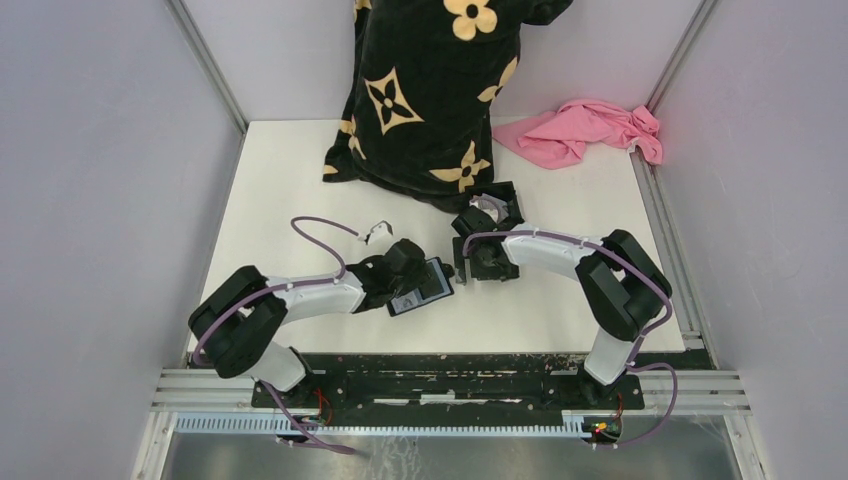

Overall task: Put the credit cards into the card holder
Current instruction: Insert the credit card into the card holder.

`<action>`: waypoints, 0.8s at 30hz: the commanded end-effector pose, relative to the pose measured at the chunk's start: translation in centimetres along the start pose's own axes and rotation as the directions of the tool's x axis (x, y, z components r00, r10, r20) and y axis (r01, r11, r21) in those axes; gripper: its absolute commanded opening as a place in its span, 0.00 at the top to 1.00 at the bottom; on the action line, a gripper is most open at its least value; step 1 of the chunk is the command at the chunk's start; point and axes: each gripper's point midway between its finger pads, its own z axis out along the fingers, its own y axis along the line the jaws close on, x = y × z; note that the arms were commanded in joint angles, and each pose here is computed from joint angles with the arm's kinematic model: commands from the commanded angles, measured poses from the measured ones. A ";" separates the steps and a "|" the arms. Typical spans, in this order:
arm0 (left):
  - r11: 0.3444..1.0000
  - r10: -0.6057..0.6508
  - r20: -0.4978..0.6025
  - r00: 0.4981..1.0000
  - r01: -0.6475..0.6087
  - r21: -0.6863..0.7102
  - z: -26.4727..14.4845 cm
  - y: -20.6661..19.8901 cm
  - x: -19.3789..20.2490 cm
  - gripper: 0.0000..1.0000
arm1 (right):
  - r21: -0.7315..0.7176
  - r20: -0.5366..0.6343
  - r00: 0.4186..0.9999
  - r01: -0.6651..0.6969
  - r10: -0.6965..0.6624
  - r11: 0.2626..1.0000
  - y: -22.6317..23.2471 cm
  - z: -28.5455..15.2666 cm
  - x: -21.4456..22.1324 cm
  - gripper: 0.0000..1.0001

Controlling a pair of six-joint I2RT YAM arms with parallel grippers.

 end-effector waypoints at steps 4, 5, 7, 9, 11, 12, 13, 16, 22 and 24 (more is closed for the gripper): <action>0.997 0.072 0.079 0.994 -0.069 -0.046 -1.2 0.1 -2.6 0.34 | -0.028 0.095 0.995 -0.019 0.021 0.999 0.2 -1.7 -2.7 0.00; 0.996 0.076 0.081 0.994 -0.073 -0.043 -1.3 -0.1 -2.8 0.32 | -0.030 0.097 0.995 -0.018 0.020 0.999 0.2 -1.8 -2.7 0.00; 0.996 0.078 0.089 0.993 -0.074 -0.039 -1.5 -0.5 -3.1 0.29 | -0.035 0.103 0.994 -0.015 0.019 0.999 0.2 -2.2 -2.9 0.00; 0.997 0.078 0.103 0.992 -0.075 -0.033 -1.9 -1.1 -3.7 0.25 | -0.038 0.112 0.994 -0.012 0.016 0.999 0.2 -2.6 -3.2 0.00; 0.997 0.072 0.122 0.990 -0.068 -0.034 -2.5 -1.5 -4.6 0.23 | -0.046 0.126 0.992 -0.007 0.012 0.999 0.2 -3.5 -3.5 0.00; 0.997 0.065 0.133 0.989 -0.060 -0.038 -3.0 -1.7 -5.1 0.22 | -0.053 0.136 0.991 -0.007 0.014 0.999 0.2 -4.0 -3.7 0.00; 0.997 0.056 0.142 0.988 -0.049 -0.051 -3.4 -1.5 -5.4 0.21 | -0.059 0.146 0.989 -0.004 0.013 0.998 0.2 -4.5 -4.0 0.00; 0.997 0.018 0.162 0.987 -0.004 -0.081 -4.8 -0.7 -6.2 0.20 | -0.074 0.183 0.983 0.003 0.011 0.997 0.1 -6.4 -4.8 0.01; 0.998 -0.027 0.158 0.987 0.037 -0.059 -6.4 0.5 -6.1 0.17 | -0.081 0.278 0.960 0.028 -0.005 0.996 0.3 -10.0 -8.1 0.00; 0.998 -0.030 0.155 0.988 0.038 -0.048 -6.7 0.3 -6.3 0.13 | -0.051 0.304 0.953 0.030 -0.013 0.998 0.1 -10.8 -9.6 0.00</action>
